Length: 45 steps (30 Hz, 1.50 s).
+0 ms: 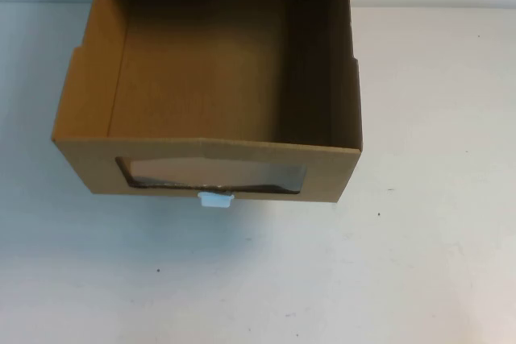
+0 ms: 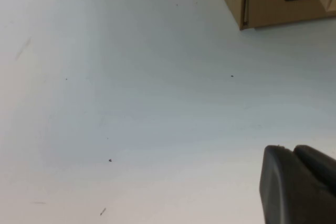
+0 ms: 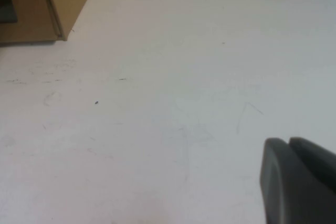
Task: Close the shoe box
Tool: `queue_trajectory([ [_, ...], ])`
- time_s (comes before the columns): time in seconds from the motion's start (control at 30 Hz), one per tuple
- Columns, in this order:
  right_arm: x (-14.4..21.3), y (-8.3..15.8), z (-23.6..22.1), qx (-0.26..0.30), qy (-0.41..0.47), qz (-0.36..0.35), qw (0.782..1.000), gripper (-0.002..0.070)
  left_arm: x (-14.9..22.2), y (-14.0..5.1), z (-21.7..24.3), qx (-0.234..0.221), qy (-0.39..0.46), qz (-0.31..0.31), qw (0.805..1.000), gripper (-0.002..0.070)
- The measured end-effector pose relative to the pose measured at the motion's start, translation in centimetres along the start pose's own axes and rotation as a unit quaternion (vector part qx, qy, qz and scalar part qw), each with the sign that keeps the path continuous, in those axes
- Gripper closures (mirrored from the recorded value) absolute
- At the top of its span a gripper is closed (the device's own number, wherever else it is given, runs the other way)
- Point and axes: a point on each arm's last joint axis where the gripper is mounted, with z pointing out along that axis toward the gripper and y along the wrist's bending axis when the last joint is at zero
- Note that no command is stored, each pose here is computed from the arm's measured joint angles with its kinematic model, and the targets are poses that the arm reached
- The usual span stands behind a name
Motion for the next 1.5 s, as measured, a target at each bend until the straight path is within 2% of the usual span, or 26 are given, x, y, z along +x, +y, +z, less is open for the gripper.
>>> queue_trajectory([
  [1.27, 0.0, 0.0, 0.0, 0.000, 0.000, 0.000, 1.000, 0.0689, -0.2, 0.0, 0.0, -0.001, -0.008, -0.003, 1.000, 0.0678],
  [1.37, 0.0, 0.0, 0.0, 0.000, 0.000, 0.000, 1.000, 0.0689, -0.4, -0.1, 0.0, 0.009, -0.024, -0.054, 0.998, 0.0678],
  [1.5, 0.0, 0.0, 0.0, 0.000, 0.000, 0.000, 1.000, 0.0689, -1.4, -0.4, -0.1, 0.036, -0.069, -0.199, 0.977, 0.0678],
])
